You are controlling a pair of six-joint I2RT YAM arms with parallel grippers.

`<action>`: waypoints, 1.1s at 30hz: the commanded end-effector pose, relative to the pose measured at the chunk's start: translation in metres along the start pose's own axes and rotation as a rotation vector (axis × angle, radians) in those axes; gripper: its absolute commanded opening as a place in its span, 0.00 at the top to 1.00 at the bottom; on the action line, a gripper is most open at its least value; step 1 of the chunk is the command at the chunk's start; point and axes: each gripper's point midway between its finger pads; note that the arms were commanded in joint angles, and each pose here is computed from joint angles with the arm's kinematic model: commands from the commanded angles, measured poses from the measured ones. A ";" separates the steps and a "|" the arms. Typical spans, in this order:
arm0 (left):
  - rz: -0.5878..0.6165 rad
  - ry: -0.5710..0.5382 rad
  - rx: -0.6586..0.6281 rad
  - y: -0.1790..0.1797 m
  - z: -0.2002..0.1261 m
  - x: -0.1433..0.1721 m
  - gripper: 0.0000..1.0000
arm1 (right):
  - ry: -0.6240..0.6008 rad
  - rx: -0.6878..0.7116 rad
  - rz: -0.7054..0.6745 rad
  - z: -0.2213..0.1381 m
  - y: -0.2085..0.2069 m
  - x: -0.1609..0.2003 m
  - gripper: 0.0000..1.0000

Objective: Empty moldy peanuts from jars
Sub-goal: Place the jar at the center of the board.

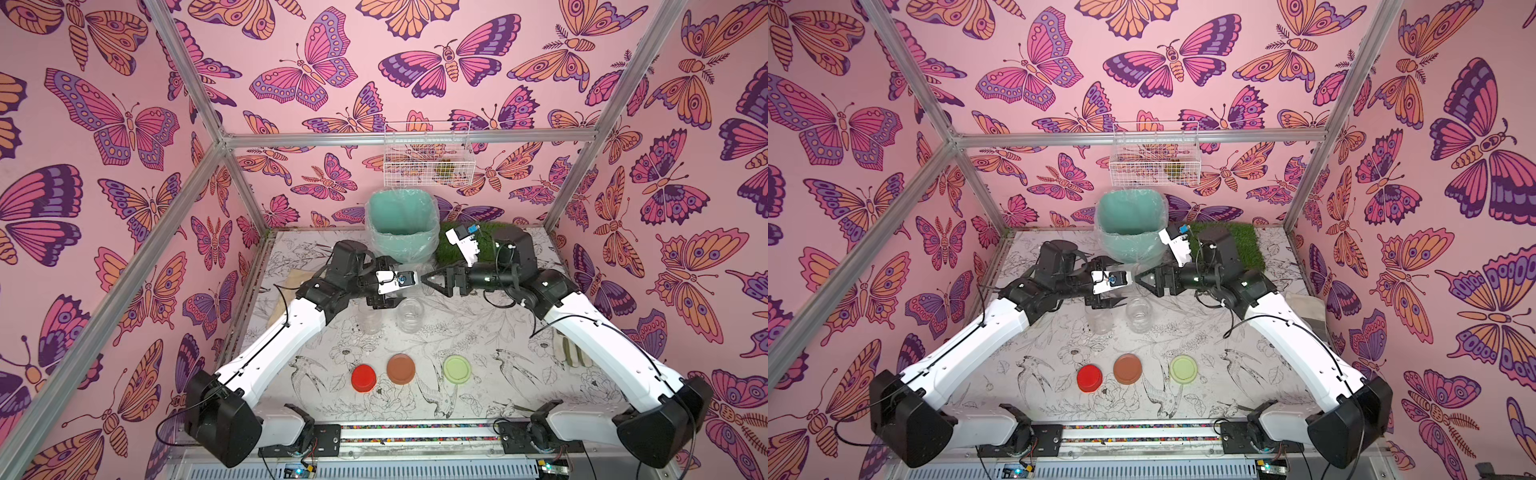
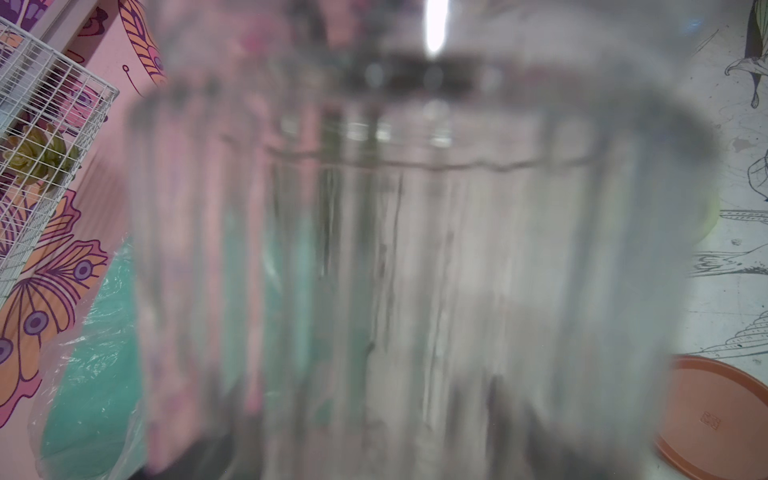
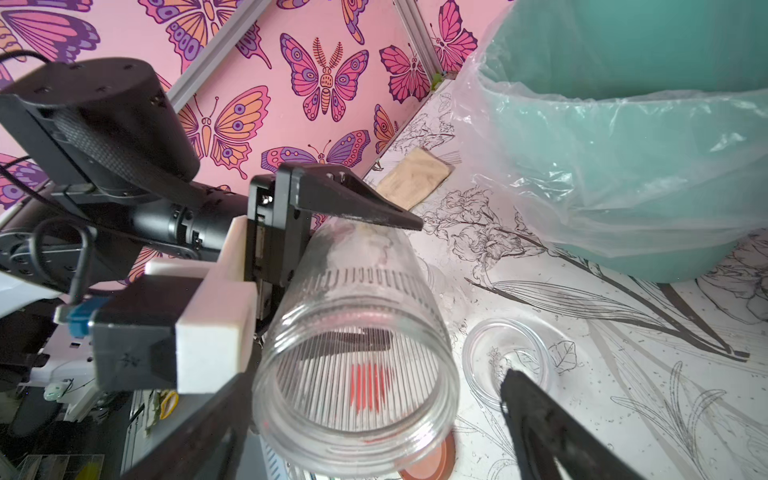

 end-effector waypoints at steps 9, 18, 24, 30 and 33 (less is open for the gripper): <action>-0.023 -0.044 -0.048 0.015 -0.001 -0.002 1.00 | -0.085 0.042 0.068 -0.014 -0.014 -0.007 0.10; -0.014 -0.111 0.012 0.002 -0.004 -0.014 1.00 | -0.003 -0.050 0.089 0.009 -0.010 0.000 0.18; -0.014 -0.115 0.015 0.000 -0.005 -0.015 1.00 | 0.046 -0.060 0.098 0.029 -0.013 0.003 0.27; -0.022 -0.121 0.030 -0.004 -0.005 -0.014 1.00 | 0.070 -0.075 0.098 0.046 -0.011 0.003 0.44; -0.023 -0.116 0.023 -0.004 -0.005 -0.012 1.00 | 0.094 -0.083 0.104 0.051 -0.010 0.006 0.52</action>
Point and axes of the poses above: each gripper's point midway between its finger pads, its own z axis out along the fingers, its own y axis along the line the jaws close on, x = y × z, and after that the axes turned 11 degrees about -z, right-handed
